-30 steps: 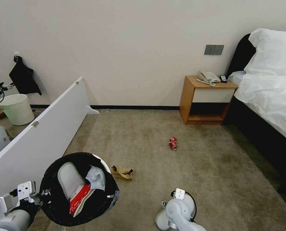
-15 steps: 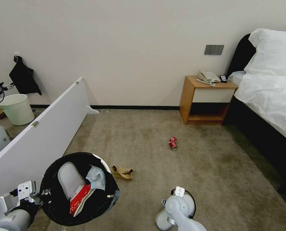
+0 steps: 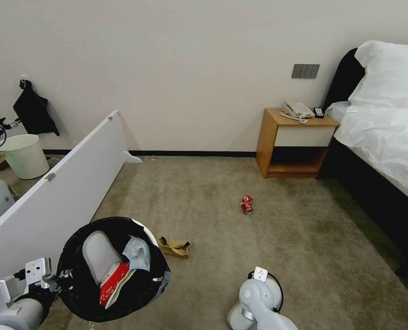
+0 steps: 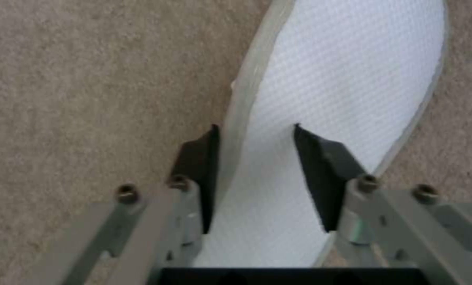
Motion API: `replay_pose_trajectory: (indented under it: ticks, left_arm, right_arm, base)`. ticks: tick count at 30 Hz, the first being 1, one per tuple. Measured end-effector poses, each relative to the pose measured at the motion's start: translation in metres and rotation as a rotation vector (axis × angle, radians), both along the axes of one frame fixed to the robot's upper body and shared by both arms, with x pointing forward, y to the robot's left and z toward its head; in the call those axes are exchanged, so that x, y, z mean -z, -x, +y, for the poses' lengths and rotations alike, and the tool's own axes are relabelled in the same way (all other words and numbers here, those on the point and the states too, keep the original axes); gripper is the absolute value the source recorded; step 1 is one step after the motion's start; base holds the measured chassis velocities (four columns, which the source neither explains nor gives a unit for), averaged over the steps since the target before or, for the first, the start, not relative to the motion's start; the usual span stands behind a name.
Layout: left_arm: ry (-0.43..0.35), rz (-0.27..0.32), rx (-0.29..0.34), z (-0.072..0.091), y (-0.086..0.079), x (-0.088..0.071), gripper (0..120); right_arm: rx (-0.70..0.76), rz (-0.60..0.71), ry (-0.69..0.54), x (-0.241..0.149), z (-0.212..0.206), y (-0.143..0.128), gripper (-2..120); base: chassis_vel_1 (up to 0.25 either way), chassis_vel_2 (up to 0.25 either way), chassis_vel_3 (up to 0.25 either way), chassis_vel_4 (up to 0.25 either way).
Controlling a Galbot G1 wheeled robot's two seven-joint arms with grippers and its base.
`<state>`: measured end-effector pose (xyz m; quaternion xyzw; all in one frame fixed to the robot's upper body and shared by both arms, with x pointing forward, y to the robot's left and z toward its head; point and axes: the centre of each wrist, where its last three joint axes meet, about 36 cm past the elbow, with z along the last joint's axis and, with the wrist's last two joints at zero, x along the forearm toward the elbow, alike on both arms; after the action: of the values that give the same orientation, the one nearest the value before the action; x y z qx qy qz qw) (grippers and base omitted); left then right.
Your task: Pick up the trash bin, then pick up the garbage from the floor and place it into the trash bin.
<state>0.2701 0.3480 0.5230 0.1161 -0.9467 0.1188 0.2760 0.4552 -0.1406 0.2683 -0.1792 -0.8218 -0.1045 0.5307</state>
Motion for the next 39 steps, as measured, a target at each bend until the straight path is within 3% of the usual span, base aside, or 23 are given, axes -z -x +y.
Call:
replay_pose_trajectory:
  ticks: [1,9,11,30,36,39]
  left_arm:
    - [0.000,0.000,0.000,0.000,0.000,0.000,0]
    - [0.002,0.001,0.001,0.001,0.000,0.000,0]
    - [0.002,0.000,0.001,0.001,0.000,0.000,0]
    - [0.008,0.000,0.001,0.002,-0.003,0.003,0]
    - [0.009,0.002,0.001,0.003,-0.004,0.004,0]
    - [0.012,0.005,0.003,0.002,-0.005,0.005,0]
  right_arm:
    - [0.000,0.000,0.000,0.000,0.000,0.000,35]
    - [0.004,0.002,0.003,0.000,-0.003,0.002,2]
    - [0.004,0.002,0.003,0.000,-0.003,0.002,0]
    - [-0.020,-0.064,0.028,-0.027,-0.031,0.023,0]
    - [-0.055,-0.189,0.042,-0.054,-0.054,0.041,0]
    - [-0.092,-0.313,0.045,-0.069,-0.072,0.056,0]
  base:
    - [0.000,0.000,0.000,0.000]
    - [0.000,0.000,0.000,0.000]
    - [0.000,0.000,0.000,0.000]
    - [0.000,0.000,0.000,0.000]
    - [0.000,0.000,0.000,0.000]
    - [0.000,0.000,0.000,0.000]
